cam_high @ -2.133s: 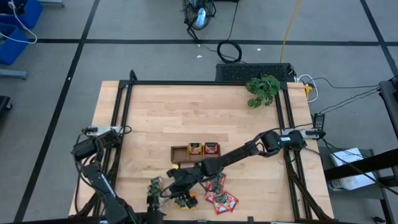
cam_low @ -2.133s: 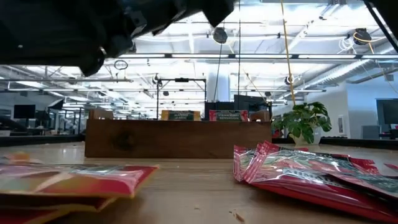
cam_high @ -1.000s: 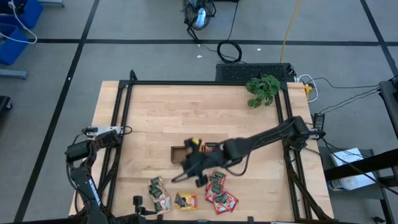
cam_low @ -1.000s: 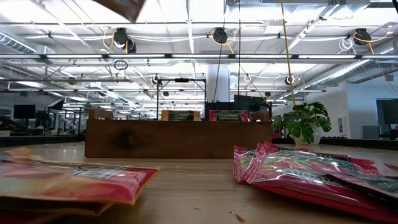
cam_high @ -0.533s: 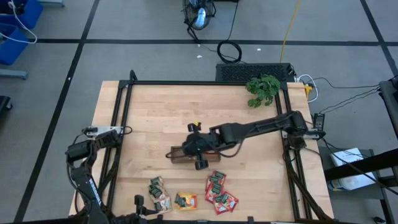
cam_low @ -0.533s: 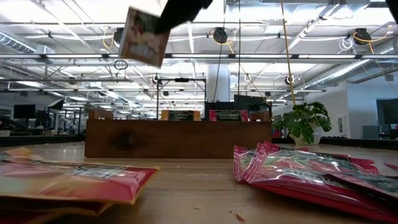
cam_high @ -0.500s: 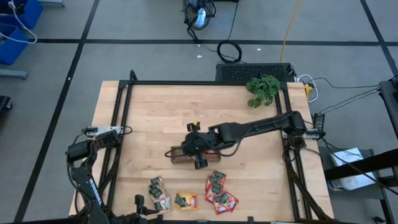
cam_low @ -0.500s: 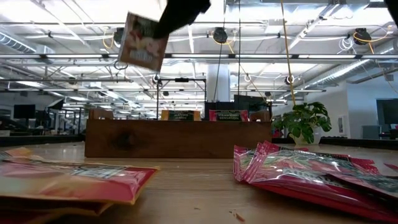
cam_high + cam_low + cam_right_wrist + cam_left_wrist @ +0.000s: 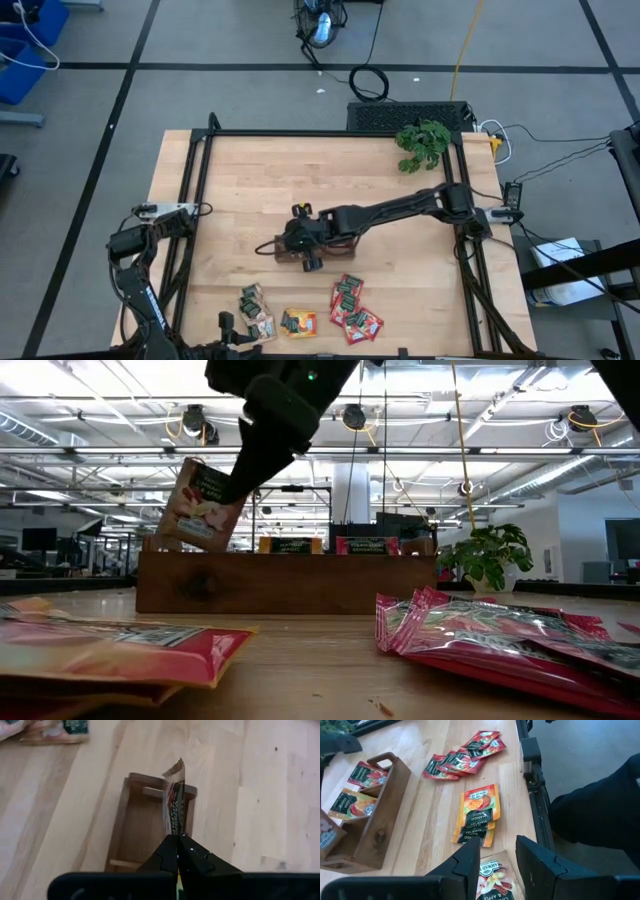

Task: Pick & Place Tea
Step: Put the brown tea bag into the left section of the wooden organizer

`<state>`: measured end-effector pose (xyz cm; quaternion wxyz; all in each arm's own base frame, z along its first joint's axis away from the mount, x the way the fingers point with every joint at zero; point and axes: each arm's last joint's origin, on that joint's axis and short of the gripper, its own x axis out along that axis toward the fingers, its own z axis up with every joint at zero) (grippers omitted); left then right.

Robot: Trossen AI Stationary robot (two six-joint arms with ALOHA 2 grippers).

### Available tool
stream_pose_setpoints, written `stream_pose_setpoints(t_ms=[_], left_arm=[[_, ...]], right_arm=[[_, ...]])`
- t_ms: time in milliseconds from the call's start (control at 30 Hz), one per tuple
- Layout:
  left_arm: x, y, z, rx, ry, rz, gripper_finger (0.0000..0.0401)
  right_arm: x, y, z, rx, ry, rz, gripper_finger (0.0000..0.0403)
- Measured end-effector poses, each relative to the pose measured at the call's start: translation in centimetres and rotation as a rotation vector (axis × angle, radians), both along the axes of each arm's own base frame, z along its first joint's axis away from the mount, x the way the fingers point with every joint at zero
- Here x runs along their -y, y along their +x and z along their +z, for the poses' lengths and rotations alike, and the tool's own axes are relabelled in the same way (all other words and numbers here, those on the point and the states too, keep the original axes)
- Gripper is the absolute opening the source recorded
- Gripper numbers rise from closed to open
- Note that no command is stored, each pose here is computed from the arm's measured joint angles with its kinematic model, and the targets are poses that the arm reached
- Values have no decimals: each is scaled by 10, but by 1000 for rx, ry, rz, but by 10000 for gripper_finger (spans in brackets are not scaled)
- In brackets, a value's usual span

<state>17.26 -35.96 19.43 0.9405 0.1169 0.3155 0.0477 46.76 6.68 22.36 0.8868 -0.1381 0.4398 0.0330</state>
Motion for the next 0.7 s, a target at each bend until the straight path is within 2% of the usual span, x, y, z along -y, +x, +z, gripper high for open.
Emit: stream_pose_setpoints(t_ms=[267,700], left_arm=[[0,0,0,-1,-1,0,129],[-1,2,0,-3,6,1,129]], right_arm=[[14,-2,-2,-40,6,-44,0],[7,-9,-2,-103,7,-41,0]])
